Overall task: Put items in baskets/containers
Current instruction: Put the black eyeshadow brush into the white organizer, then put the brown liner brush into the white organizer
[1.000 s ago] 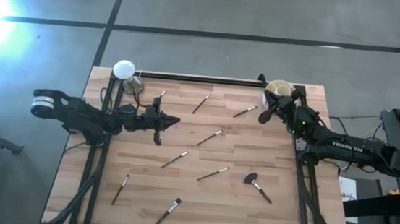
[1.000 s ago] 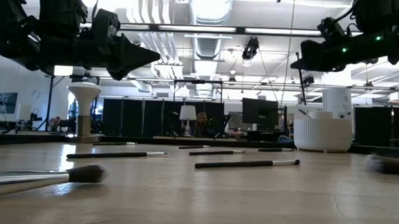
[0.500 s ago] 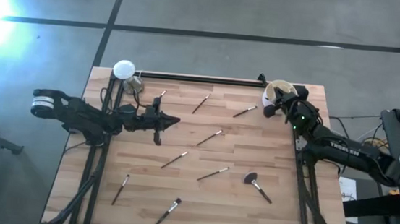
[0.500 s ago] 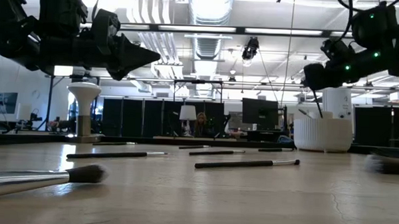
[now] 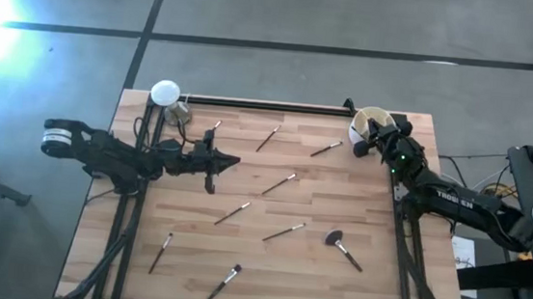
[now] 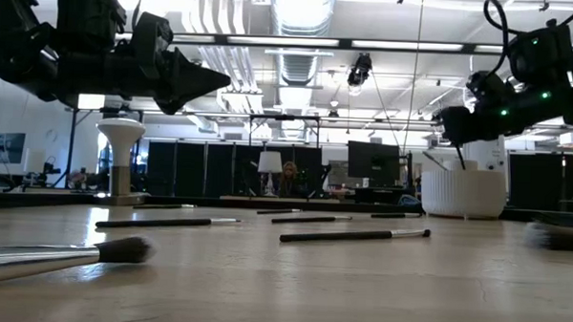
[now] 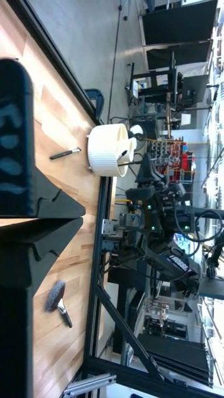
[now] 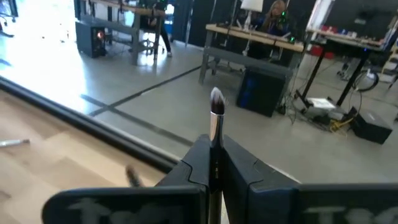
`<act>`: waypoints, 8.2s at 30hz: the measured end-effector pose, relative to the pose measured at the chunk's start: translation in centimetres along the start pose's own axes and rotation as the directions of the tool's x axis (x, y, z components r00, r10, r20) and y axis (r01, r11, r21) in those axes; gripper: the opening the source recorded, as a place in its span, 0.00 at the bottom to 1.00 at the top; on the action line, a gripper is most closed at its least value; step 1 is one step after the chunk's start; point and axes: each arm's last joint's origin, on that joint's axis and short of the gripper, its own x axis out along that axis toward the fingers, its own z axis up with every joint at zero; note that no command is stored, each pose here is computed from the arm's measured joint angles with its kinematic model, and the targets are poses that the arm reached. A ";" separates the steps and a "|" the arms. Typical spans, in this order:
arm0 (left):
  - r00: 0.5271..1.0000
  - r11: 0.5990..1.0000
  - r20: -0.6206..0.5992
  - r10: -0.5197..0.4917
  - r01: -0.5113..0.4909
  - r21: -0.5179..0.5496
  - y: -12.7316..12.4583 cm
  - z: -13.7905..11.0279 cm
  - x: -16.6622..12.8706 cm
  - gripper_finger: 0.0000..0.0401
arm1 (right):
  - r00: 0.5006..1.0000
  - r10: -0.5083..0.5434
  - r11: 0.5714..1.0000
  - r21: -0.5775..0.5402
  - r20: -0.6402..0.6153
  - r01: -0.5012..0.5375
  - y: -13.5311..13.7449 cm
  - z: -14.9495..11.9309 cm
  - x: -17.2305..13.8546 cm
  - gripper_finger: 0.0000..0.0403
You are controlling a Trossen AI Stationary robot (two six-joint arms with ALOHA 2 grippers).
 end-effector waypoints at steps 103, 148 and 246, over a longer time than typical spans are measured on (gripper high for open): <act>0.571 0.968 -0.815 0.099 -0.245 -0.053 -8.3 -3.6 6.6 0.22 | 0.942 0.331 0.938 0.092 0.051 -0.334 4.0 6.2 -2.8 0.02; 0.425 0.974 -0.897 0.125 -0.224 0.029 -8.7 -7.1 8.3 0.02 | 0.942 0.332 0.938 0.091 0.052 -0.335 4.0 6.2 -2.8 0.02; 0.437 0.985 -0.889 -0.139 0.156 -0.077 -6.0 -5.1 -0.2 0.22 | 0.491 0.857 0.481 -0.100 -0.152 -0.871 20.7 10.8 -1.2 0.33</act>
